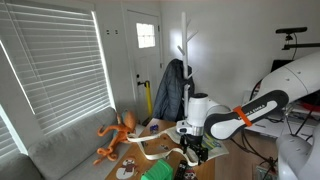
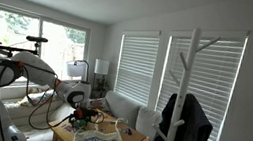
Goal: Put the remote on the table's top left corner
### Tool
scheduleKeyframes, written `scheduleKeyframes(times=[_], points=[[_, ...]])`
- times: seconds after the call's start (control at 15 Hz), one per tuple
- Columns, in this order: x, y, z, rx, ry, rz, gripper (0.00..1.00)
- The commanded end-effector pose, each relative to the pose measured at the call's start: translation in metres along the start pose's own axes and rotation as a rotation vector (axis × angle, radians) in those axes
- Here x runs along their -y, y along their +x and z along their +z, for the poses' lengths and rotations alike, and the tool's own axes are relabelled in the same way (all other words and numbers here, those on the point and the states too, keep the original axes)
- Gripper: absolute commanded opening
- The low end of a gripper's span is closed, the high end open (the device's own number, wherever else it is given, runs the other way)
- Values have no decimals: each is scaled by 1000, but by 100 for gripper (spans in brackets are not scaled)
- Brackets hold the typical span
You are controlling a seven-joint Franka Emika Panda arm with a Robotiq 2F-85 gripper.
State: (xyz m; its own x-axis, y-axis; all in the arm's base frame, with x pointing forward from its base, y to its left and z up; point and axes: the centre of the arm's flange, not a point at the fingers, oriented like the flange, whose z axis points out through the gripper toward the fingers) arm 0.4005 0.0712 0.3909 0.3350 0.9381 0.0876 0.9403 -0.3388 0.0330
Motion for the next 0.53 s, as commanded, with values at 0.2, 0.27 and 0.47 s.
scheduleKeyframes(times=[0.2, 0.27, 0.47], points=[[-5, 26, 8, -15, -34, -174, 100], [-4, 26, 11, -15, -25, -170, 100], [1, 22, 9, 2, -28, -152, 100]])
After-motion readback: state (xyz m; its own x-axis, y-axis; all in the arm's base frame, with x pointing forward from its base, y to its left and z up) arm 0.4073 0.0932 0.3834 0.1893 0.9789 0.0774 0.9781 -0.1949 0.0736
